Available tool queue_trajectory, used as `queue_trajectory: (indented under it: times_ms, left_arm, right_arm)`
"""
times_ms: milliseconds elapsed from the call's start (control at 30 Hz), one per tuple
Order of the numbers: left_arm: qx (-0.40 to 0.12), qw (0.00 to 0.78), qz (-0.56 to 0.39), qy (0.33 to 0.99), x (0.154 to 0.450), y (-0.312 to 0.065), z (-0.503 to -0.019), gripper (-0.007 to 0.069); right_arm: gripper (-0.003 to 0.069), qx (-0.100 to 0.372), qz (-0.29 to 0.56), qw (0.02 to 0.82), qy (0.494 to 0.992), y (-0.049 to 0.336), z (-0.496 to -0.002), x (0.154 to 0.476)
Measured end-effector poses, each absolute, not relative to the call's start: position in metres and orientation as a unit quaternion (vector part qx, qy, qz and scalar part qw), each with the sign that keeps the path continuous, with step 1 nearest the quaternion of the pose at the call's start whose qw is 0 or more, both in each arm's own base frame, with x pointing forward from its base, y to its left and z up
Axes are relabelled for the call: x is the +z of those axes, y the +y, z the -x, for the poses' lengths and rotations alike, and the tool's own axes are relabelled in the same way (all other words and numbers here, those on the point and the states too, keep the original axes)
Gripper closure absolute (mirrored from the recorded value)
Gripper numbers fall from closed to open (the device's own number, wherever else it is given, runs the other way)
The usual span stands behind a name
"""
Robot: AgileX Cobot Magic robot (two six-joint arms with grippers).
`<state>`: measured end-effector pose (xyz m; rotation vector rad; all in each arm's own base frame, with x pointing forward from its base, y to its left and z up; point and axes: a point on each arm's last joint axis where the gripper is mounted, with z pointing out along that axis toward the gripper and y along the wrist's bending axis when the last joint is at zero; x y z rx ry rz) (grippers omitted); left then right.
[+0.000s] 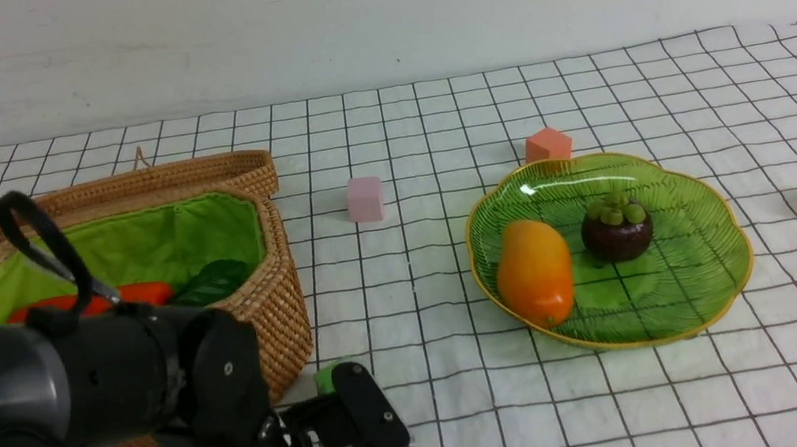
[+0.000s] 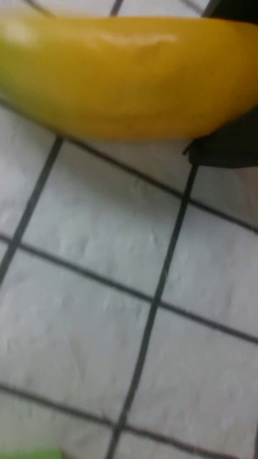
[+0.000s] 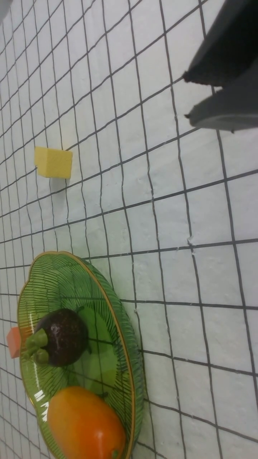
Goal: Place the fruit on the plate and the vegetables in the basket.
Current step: Use the left arm to grab a banana and put it into the right plate
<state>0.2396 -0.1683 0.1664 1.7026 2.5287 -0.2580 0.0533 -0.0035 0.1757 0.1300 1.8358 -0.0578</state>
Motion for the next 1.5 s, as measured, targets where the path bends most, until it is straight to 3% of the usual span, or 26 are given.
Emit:
queue_trajectory:
  times_ms: [100, 267, 400, 567, 733, 900, 1233, 1367, 1400, 1433, 1500]
  left_arm:
    - [-0.102, 0.03, -0.566, 0.817, 0.18, -0.175, -0.243, 0.0327]
    - [-0.167, 0.072, -0.583, 0.792, 0.228, -0.2, -0.26, 0.0323]
    - [-0.247, 0.202, -0.537, 0.781, 0.282, -0.234, -0.289, 0.0323]
    - [-0.342, 0.302, -0.439, 0.774, 0.316, -0.285, -0.327, 0.0323]
    - [-0.359, 0.308, -0.404, 0.783, 0.296, -0.343, -0.358, 0.0323]
    - [-0.351, 0.3, -0.339, 0.82, 0.256, -0.389, -0.383, 0.0323]
    - [-0.277, 0.317, -0.248, 0.872, 0.214, -0.412, -0.396, 0.0316]
    - [-0.274, 0.326, -0.239, 0.873, 0.216, -0.415, -0.395, 0.0139]
    - [-0.275, 0.327, -0.238, 0.872, 0.217, -0.415, -0.395, 0.0128]
    - [-0.276, 0.329, -0.237, 0.872, 0.217, -0.415, -0.396, 0.0044]
    - [-0.276, 0.328, -0.236, 0.872, 0.217, -0.415, -0.396, -0.0011]
  right_arm:
    - [0.0517, -0.025, -0.056, 0.605, 0.794, -0.004, -0.053, 0.176]
    - [0.0513, -0.025, -0.057, 0.605, 0.794, -0.004, -0.053, 0.176]
    - [0.0508, -0.025, -0.057, 0.605, 0.794, -0.004, -0.053, 0.176]
    - [0.0501, -0.025, -0.057, 0.605, 0.793, -0.004, -0.053, 0.176]
    - [0.0496, -0.025, -0.057, 0.605, 0.793, -0.004, -0.053, 0.176]
    - [0.0489, -0.025, -0.057, 0.605, 0.793, -0.004, -0.053, 0.176]
    - [0.0483, -0.025, -0.057, 0.605, 0.793, -0.004, -0.053, 0.176]
    - [0.0478, -0.025, -0.057, 0.605, 0.793, -0.004, -0.053, 0.176]
    - [0.0477, -0.025, -0.057, 0.605, 0.793, -0.004, -0.053, 0.176]
    - [0.0475, -0.025, -0.057, 0.605, 0.793, -0.004, -0.053, 0.176]
    - [0.0473, -0.025, -0.057, 0.605, 0.793, -0.004, -0.053, 0.176]
